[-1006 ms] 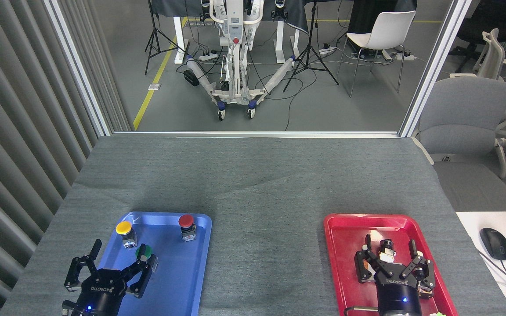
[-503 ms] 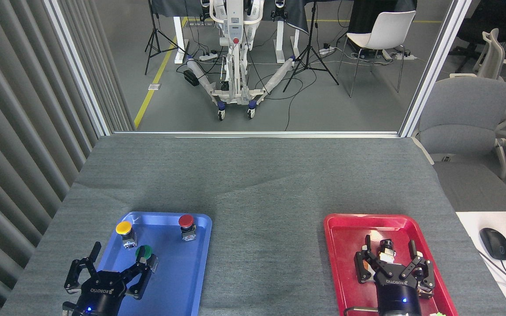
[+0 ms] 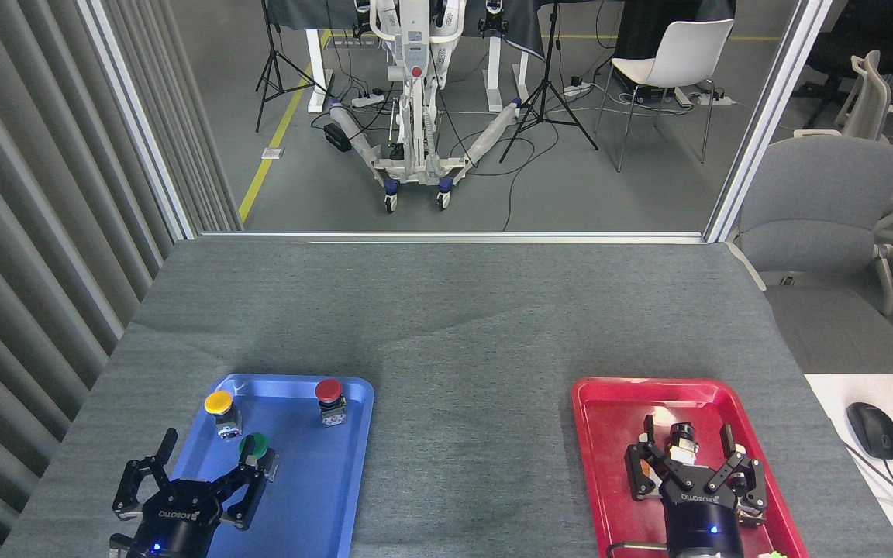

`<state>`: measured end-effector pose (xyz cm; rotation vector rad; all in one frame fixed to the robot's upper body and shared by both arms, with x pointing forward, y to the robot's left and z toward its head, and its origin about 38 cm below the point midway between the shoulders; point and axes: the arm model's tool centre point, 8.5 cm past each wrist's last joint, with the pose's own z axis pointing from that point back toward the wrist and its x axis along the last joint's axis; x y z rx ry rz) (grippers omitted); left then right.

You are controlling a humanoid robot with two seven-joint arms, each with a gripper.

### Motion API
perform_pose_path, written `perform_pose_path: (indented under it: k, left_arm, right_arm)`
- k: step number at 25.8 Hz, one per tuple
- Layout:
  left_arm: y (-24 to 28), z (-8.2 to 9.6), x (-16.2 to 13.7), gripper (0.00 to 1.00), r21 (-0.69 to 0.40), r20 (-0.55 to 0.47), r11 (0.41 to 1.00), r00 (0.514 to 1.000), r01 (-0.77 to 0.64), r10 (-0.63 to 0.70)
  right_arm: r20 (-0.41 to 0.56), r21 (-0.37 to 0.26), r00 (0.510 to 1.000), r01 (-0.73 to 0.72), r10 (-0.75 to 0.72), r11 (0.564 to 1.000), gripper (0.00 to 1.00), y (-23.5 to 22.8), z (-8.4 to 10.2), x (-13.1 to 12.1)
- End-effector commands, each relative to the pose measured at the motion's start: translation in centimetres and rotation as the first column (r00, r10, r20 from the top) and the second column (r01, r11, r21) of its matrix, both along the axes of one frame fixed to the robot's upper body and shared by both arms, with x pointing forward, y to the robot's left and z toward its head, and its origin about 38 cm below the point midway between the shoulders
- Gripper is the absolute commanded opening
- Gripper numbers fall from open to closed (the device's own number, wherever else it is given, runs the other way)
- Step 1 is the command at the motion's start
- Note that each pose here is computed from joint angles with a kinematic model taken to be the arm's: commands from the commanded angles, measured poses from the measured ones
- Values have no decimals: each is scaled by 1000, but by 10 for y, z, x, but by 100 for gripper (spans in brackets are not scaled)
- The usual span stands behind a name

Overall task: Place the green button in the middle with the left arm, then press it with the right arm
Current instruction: 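Open the left gripper above the green button in the blue tray, then lower the left gripper and grasp the green button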

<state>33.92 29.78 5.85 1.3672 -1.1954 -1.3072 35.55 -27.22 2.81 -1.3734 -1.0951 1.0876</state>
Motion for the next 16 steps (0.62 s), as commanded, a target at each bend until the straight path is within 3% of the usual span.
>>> perform_pose_path:
  k: [1, 16]
  left_arm:
    - [0, -1, 0, 100, 0, -1, 1000, 1000, 1, -1]
    - [-5, -3, -2, 100, -3, -19, 999, 999, 44, -44]
  right_arm:
    - [-4, -1, 1000, 1, -1, 1000, 100, -1, 0, 0]
    - [-4, -2, 1000, -1, 1, 1000, 100, -2, 0, 0]
